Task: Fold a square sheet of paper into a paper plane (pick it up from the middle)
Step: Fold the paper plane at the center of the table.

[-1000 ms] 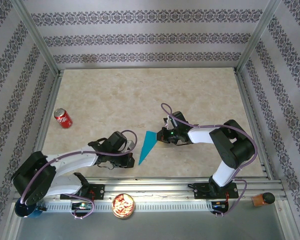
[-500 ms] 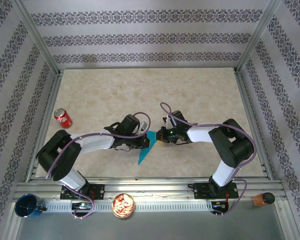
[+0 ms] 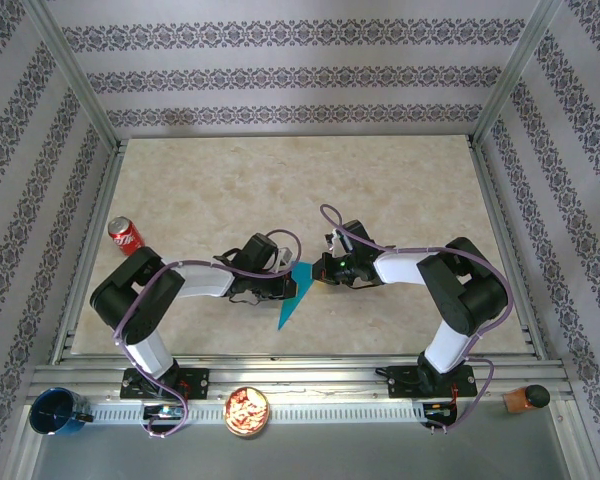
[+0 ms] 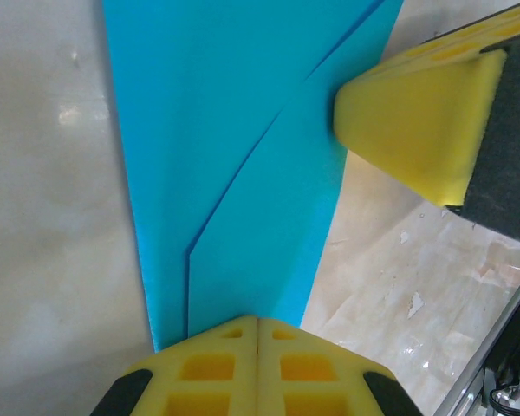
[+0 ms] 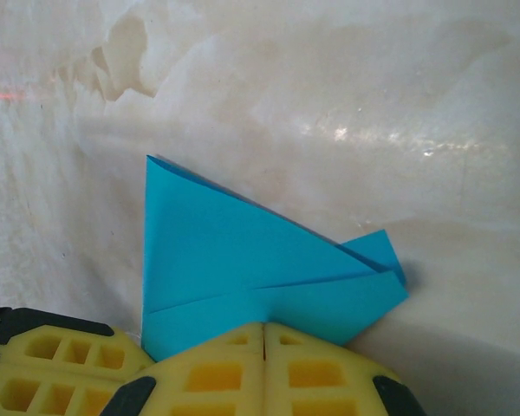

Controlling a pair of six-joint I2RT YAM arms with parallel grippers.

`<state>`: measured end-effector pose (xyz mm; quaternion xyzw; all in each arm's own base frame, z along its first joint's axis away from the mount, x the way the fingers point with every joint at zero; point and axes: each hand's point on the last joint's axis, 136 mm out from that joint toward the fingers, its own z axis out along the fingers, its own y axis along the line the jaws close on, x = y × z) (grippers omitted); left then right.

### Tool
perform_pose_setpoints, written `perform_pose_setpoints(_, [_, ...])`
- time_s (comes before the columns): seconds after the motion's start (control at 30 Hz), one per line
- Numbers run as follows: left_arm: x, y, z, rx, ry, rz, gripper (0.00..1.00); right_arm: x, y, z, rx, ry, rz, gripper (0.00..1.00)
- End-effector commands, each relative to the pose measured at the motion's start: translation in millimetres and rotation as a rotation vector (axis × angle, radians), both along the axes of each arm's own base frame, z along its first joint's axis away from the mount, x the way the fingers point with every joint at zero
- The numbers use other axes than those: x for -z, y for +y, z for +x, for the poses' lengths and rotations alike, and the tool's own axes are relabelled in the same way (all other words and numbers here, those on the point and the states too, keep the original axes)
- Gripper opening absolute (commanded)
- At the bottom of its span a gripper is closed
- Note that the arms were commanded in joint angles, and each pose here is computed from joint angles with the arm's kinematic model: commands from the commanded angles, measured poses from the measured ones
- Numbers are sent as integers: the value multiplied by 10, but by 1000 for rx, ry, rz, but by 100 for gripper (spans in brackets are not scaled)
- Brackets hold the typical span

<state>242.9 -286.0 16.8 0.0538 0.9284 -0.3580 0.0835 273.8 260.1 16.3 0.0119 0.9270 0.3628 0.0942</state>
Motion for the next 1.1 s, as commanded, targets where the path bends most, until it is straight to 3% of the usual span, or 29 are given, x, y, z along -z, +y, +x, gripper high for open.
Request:
perform_pose_setpoints(0.0, [305,229,-198,-25,79,85,2,-139,34,6,-17,-30,8,3])
perform_pose_setpoints(0.23, [283,201,-147,-24,69,85,1,-211,327,-106,-90,-51,59,5])
perform_pose_setpoints(0.43, [276,192,-136,-17,70,91,0,198,80,-98,-25,25,-78,5])
perform_pose_setpoints(0.53, [285,179,-147,-15,77,84,0,281,-103,36,5,18,-148,5])
perform_pose_setpoints(0.83, [307,127,-142,-24,93,51,0,96,-356,532,100,-9,-49,7])
perform_pose_setpoints(1.07, [240,25,-86,-83,112,-11,0,-190,-418,744,126,-64,-47,10])
